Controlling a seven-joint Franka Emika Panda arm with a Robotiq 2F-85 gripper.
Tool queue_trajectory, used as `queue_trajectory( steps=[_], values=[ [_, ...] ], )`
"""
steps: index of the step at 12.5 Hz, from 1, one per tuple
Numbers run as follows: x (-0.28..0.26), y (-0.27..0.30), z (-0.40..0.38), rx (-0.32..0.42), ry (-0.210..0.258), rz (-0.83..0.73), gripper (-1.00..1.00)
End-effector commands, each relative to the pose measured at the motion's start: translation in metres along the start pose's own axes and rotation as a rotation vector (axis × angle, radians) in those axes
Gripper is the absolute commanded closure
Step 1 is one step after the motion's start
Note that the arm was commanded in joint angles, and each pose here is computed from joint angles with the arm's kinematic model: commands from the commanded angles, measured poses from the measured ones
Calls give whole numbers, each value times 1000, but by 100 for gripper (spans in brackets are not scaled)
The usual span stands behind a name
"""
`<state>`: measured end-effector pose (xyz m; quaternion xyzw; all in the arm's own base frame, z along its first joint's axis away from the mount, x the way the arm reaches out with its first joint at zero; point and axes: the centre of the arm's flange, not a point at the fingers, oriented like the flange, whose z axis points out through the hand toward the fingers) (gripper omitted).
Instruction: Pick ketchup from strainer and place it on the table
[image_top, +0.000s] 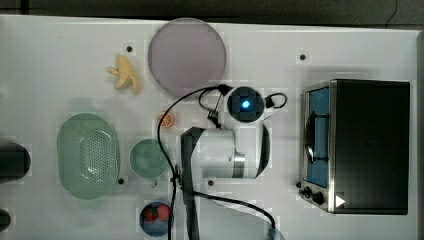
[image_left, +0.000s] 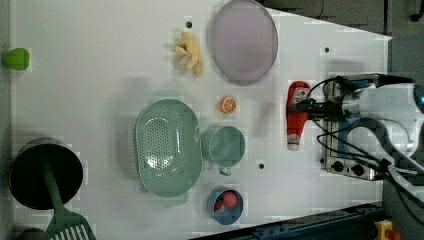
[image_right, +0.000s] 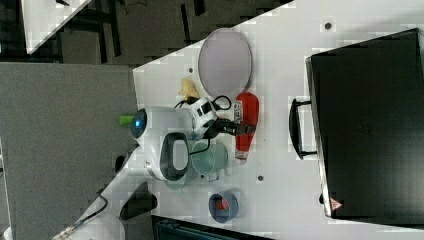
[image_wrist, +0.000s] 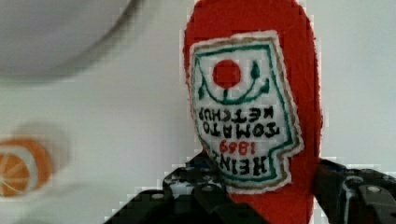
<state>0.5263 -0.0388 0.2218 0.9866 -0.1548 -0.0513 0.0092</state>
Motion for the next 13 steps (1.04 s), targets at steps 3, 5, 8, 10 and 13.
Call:
queue_trajectory(
  steps=[3,5,8,10,13],
  values=[
    [10,-14,41,35,16,-43,-43],
    [15,-15,36,47,56,-43,-87],
    [27,-15,-23,39,117,-40,-100],
    [38,-13,-82,27,156,-32,-100],
    [53,-12,-176,16,186,55,-100]
  ],
)
